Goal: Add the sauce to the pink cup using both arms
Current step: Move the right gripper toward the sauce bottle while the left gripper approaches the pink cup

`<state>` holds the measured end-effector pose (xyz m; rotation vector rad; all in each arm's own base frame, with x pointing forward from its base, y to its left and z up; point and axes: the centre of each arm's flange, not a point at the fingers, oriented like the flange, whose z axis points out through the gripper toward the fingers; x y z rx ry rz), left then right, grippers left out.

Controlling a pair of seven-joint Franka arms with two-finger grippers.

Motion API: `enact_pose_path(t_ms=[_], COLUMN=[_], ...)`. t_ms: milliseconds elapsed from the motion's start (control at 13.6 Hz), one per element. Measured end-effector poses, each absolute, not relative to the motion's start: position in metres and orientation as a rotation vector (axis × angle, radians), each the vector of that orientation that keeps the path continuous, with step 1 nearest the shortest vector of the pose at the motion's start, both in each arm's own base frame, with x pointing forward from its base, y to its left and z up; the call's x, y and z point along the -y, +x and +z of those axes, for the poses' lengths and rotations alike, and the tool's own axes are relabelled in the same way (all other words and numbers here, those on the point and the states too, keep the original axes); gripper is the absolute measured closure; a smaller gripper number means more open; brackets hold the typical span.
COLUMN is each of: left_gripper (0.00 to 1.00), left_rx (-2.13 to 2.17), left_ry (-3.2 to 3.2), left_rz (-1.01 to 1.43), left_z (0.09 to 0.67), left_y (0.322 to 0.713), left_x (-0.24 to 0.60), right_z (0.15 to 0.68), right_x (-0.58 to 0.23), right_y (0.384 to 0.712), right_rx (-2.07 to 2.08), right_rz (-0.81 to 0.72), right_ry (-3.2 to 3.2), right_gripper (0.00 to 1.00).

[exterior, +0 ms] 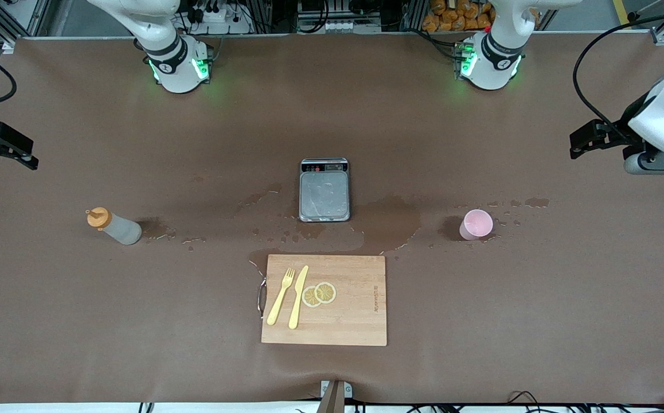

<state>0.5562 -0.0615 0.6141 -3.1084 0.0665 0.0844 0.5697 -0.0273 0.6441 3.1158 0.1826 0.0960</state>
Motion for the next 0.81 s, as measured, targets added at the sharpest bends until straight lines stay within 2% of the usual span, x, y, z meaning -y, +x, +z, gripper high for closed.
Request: enact_pose_path(t_ms=[590, 811], left_gripper=[0.00, 0.00], left_rx=[-0.025, -0.012], left_ry=[-3.132, -3.145], left_rz=[0.095, 0.098], left_z=[0.611, 0.611], left_y=[0.556, 0.556], left_x=[0.071, 0.072], right_z=[0.642, 0.627], right_x=[0.015, 0.022], right_y=[0.569, 0.575], right_rx=[-0.217, -0.202], right_rz=[0.076, 0.025], right_ry=[3.118, 3.125], right_gripper=[0.00, 0.00])
